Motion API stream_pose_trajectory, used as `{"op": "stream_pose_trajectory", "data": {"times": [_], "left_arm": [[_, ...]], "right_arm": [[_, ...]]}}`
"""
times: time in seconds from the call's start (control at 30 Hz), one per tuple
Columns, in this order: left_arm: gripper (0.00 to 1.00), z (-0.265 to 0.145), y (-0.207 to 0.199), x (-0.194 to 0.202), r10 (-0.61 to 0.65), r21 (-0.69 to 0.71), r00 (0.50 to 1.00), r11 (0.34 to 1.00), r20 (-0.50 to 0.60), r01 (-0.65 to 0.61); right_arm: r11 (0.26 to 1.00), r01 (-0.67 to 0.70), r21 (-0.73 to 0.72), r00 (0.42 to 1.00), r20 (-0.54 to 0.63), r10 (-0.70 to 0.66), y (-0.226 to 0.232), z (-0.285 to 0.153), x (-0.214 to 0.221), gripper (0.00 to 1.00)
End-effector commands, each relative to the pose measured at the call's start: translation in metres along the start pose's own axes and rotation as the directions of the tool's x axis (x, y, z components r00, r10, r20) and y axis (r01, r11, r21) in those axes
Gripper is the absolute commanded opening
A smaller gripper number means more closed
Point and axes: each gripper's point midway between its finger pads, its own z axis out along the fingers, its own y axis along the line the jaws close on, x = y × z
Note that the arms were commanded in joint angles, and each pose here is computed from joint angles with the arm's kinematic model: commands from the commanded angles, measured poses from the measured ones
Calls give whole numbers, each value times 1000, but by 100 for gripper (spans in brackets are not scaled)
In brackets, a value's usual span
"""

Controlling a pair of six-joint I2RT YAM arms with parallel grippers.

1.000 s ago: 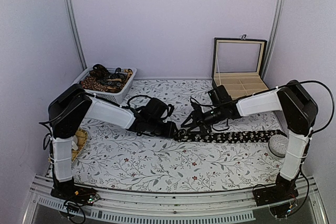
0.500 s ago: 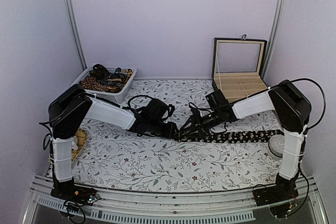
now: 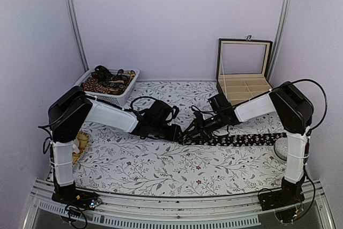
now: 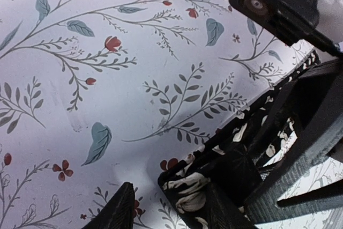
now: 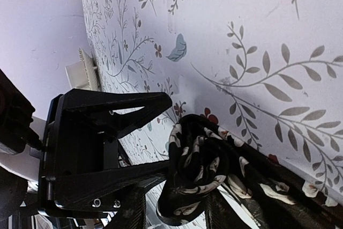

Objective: Roll the ties
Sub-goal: Roll the tie at the center of the board.

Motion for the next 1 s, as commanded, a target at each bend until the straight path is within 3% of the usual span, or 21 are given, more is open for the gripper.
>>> {"op": "stream_pose_trajectory", "data": {"times": [0.0,0.3,0.37,0.67,0.83,0.97], "left_arm": [[45,-9,-10,-1,32,11,999,999,7,-32],[47,-15,-8,0,4,30,1000,1000,16,-5],[49,-32,-16,-14,-20,76,998,997,61,15],[72,-49,-16,-18,-18,161,997,987,76,5],[88,-50,-11,-13,152,141,986,977,67,-160],[100,-46,-2,-5,350,73,936,933,27,-351]], "right_arm": [[999,-26,34,1000,-10,26,-24,15,-4,33],[998,-7,63,1000,4,6,-32,15,-5,19],[998,3,61,1000,4,-3,-31,15,-6,17],[994,53,92,999,-6,-53,-45,25,-12,17],[995,54,90,999,-8,-53,-50,28,-13,17],[997,39,72,999,-10,-38,-51,28,-15,17]]}}
